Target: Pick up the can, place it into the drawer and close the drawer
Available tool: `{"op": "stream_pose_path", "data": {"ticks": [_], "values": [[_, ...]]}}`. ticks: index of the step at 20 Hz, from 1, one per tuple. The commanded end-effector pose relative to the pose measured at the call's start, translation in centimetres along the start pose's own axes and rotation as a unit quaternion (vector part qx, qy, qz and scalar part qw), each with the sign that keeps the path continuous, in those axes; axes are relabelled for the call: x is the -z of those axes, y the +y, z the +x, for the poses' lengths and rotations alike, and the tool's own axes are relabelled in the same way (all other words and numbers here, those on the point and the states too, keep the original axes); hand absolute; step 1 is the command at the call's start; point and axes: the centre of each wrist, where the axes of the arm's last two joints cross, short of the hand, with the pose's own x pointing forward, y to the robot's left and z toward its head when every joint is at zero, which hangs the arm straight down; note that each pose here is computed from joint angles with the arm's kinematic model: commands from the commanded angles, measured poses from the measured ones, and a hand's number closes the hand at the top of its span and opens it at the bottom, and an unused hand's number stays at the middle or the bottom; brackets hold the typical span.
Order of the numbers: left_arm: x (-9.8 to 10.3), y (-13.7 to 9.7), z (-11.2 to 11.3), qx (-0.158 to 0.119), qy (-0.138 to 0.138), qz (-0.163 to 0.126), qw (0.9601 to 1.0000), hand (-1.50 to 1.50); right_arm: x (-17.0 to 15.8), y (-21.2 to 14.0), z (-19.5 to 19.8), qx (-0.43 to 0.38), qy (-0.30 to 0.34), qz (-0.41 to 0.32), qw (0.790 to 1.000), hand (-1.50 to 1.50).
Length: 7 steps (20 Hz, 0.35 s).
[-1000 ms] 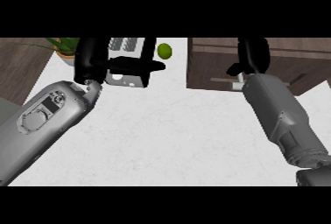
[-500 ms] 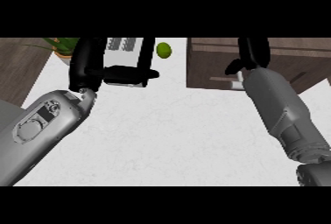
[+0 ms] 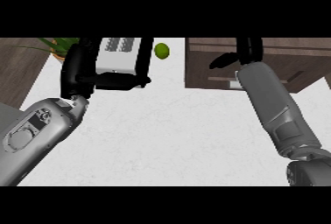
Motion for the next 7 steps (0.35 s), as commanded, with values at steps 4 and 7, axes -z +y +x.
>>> {"op": "stream_pose_path", "data": {"ticks": [4,7], "values": [[-0.1,1.6,-0.4,0.000,0.005,0.003,1.0000,-1.50,1.5,-0.2,2.1,0.178,0.039,-0.045,0.982,-1.50],[-0.1,0.1,-0.6,-0.001,0.003,0.011,0.9999,-1.50,1.0,1.4,3.3,0.182,0.042,-0.046,0.981,-1.50]]}}
